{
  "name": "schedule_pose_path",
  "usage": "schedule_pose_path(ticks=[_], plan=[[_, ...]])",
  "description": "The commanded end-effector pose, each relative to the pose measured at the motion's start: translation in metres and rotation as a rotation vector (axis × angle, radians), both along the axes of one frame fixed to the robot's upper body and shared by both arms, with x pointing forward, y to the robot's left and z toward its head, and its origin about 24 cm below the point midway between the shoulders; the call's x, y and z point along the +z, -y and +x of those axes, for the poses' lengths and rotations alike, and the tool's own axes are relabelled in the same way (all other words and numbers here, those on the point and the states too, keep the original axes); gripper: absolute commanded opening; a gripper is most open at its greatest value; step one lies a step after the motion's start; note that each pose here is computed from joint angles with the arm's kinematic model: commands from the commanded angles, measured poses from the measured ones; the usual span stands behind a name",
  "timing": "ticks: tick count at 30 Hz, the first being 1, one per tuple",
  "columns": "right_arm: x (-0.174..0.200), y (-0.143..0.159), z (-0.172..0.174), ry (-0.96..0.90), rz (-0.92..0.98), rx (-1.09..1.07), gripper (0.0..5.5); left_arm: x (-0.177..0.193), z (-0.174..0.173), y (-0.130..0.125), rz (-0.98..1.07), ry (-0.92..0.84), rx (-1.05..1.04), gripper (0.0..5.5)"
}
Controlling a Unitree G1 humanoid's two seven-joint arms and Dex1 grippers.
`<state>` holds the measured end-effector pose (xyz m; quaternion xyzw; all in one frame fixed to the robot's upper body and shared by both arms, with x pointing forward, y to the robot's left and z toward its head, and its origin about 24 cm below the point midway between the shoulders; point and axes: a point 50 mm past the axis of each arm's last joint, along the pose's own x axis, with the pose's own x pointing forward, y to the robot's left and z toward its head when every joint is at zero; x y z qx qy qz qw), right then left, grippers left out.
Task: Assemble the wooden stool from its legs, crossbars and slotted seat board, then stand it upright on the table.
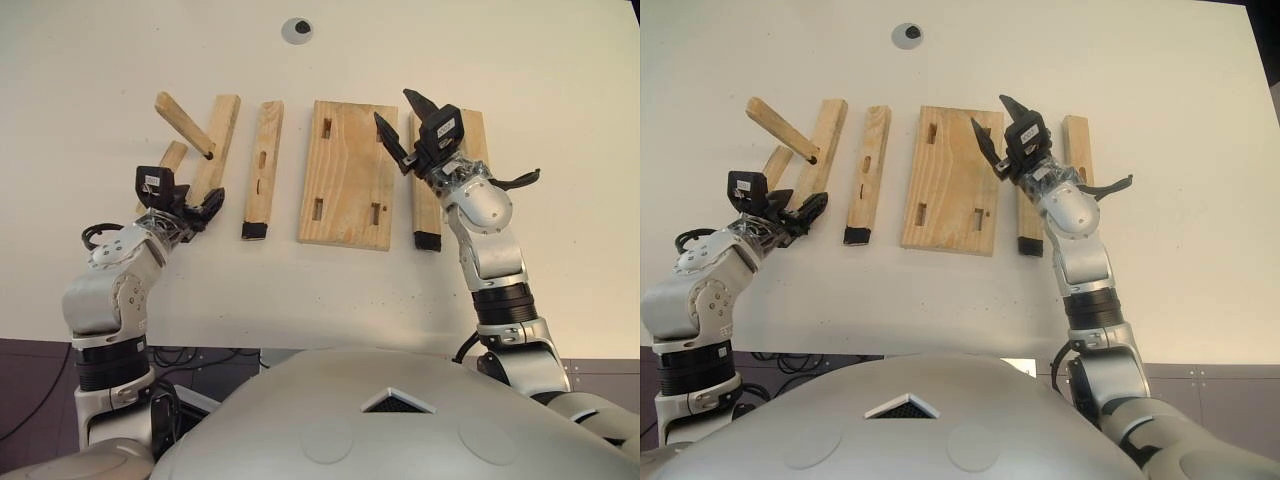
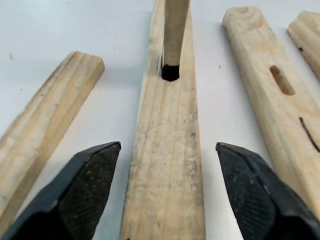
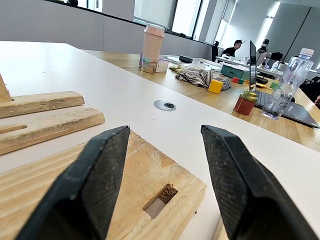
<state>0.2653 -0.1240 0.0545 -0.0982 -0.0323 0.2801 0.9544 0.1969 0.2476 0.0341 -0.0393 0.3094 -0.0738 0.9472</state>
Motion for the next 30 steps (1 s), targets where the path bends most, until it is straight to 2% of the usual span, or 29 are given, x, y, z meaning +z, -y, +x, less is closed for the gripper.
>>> schedule_pose_path(ticks=[1,8,12,15,18,20,22,24,28,30], plan=[[0.001,-0.004,0.0,0.0,0.004,0.004,2.61,-0.009,-0.003,-0.003,0.019,-0.047,-0.005,3.04],[0.003,-0.003,0.002,0.004,0.001,0.001,2.61,-0.009,-0.003,-0.001,0.074,-0.044,-0.046,2.0],[0.005,-0.002,0.004,0.013,0.0,-0.006,2.61,-0.006,0.001,0.0,0.092,-0.006,-0.048,1.99],[0.008,-0.001,0.006,0.028,0.001,-0.01,2.61,0.012,0.016,0.003,0.064,0.148,-0.022,1.99],[0.022,0.007,0.015,0.071,0.036,-0.015,2.61,0.058,0.043,0.022,-0.085,0.367,-0.099,1.99],[0.036,0.013,0.024,0.08,0.087,0.029,2.61,0.076,0.053,0.033,-0.219,0.4,-0.225,1.99],[0.05,0.015,0.034,-0.035,0.28,0.113,2.61,0.088,0.057,0.042,-0.446,0.367,-0.35,1.99],[0.064,0.012,0.039,-0.192,0.444,0.293,2.61,0.103,0.052,0.055,-0.718,0.353,-0.542,1.99],[0.072,0.006,0.037,-0.454,0.604,0.552,2.61,0.094,0.047,0.064,-0.95,0.284,-0.668,1.99],[0.07,0.0,0.03,-0.597,0.692,0.649,2.9,0.096,0.046,0.071,-1.069,0.302,-0.73,1.99]])
